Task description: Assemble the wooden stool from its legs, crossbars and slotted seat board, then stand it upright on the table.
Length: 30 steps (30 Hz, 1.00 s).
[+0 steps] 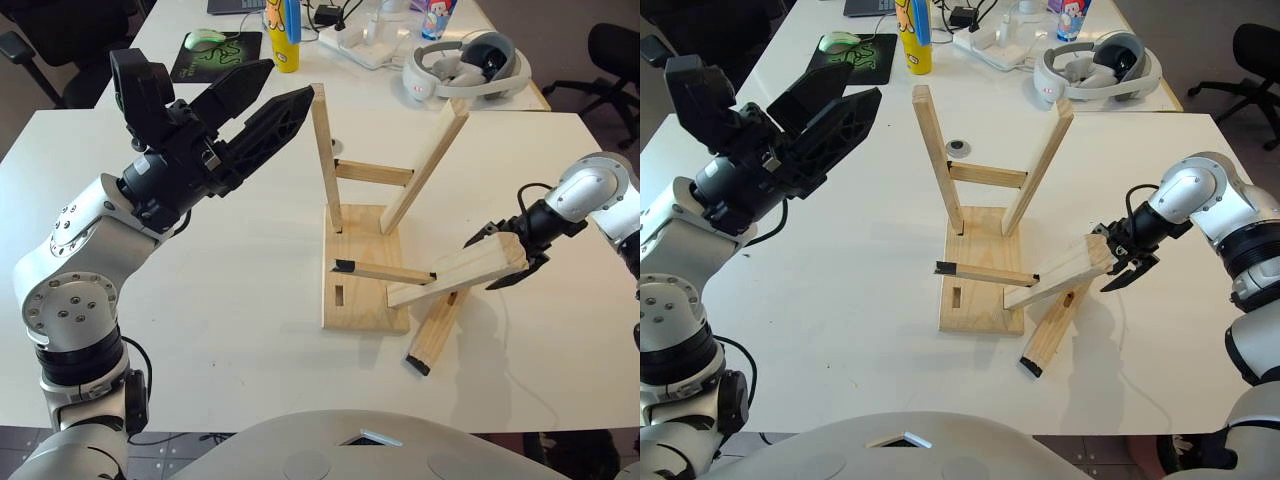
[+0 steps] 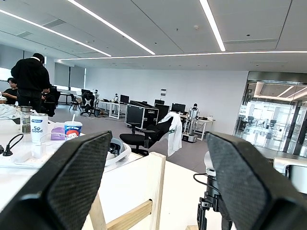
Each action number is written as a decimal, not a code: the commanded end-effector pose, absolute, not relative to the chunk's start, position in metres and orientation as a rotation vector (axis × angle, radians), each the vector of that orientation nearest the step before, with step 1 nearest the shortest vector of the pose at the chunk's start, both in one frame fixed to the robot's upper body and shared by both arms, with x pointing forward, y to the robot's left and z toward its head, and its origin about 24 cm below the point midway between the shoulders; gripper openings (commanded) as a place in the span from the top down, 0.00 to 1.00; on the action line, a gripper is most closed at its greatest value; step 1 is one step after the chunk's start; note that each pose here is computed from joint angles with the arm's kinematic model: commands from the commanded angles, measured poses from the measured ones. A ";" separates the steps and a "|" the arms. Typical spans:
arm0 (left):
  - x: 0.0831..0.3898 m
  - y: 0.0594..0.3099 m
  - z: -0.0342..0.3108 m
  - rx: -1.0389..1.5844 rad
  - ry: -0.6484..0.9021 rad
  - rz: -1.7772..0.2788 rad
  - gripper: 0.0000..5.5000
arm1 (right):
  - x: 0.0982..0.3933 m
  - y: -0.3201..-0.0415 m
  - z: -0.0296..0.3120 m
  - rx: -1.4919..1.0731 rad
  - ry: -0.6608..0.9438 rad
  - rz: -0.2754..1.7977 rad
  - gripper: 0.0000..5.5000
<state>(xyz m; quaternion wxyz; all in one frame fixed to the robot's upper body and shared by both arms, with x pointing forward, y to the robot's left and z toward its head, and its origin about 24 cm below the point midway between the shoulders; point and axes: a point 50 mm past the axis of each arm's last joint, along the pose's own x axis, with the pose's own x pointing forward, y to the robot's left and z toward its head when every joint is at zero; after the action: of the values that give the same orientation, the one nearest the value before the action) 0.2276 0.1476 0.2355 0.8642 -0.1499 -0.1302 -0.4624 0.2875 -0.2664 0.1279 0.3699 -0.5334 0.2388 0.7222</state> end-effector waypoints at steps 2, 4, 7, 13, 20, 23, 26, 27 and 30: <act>0.228 0.146 0.234 -0.316 -0.263 -0.978 0.35 | 0.284 -0.264 0.108 -1.401 0.587 1.914 0.40; 0.228 0.146 0.234 -0.318 -0.261 -0.983 0.35 | 0.283 -0.259 0.102 -1.419 0.544 1.932 0.40; 0.228 0.145 0.234 -0.319 -0.260 -0.992 0.35 | 0.283 -0.256 0.097 -1.427 0.510 1.932 0.40; 0.228 0.145 0.234 -0.320 -0.263 -0.993 0.35 | 0.289 -0.254 0.100 -1.476 0.484 1.908 0.40; 0.228 0.143 0.234 -0.322 -0.264 -1.000 0.35 | 0.295 -0.248 0.097 -1.507 0.472 1.887 0.40; 0.227 0.143 0.234 -0.324 -0.265 -0.997 0.35 | 0.296 -0.248 0.096 -1.519 0.495 1.883 0.42; 0.227 0.142 0.233 -0.324 -0.264 -0.996 0.35 | 0.296 -0.253 0.100 -1.524 0.563 1.906 0.53; 0.227 0.142 0.233 -0.325 -0.264 -0.994 0.35 | 0.296 -0.256 0.102 -1.526 0.589 1.916 0.57; 0.227 0.142 0.233 -0.325 -0.267 -0.987 0.35 | 0.300 -0.255 0.112 -1.572 0.589 1.932 0.62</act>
<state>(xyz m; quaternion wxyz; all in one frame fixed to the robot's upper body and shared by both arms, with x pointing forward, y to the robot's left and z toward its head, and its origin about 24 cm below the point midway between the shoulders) 0.2282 0.1429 0.2331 0.8589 -0.1548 -0.1253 -0.4718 0.2915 -0.2566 0.0945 0.2975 -0.5665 0.2279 0.7339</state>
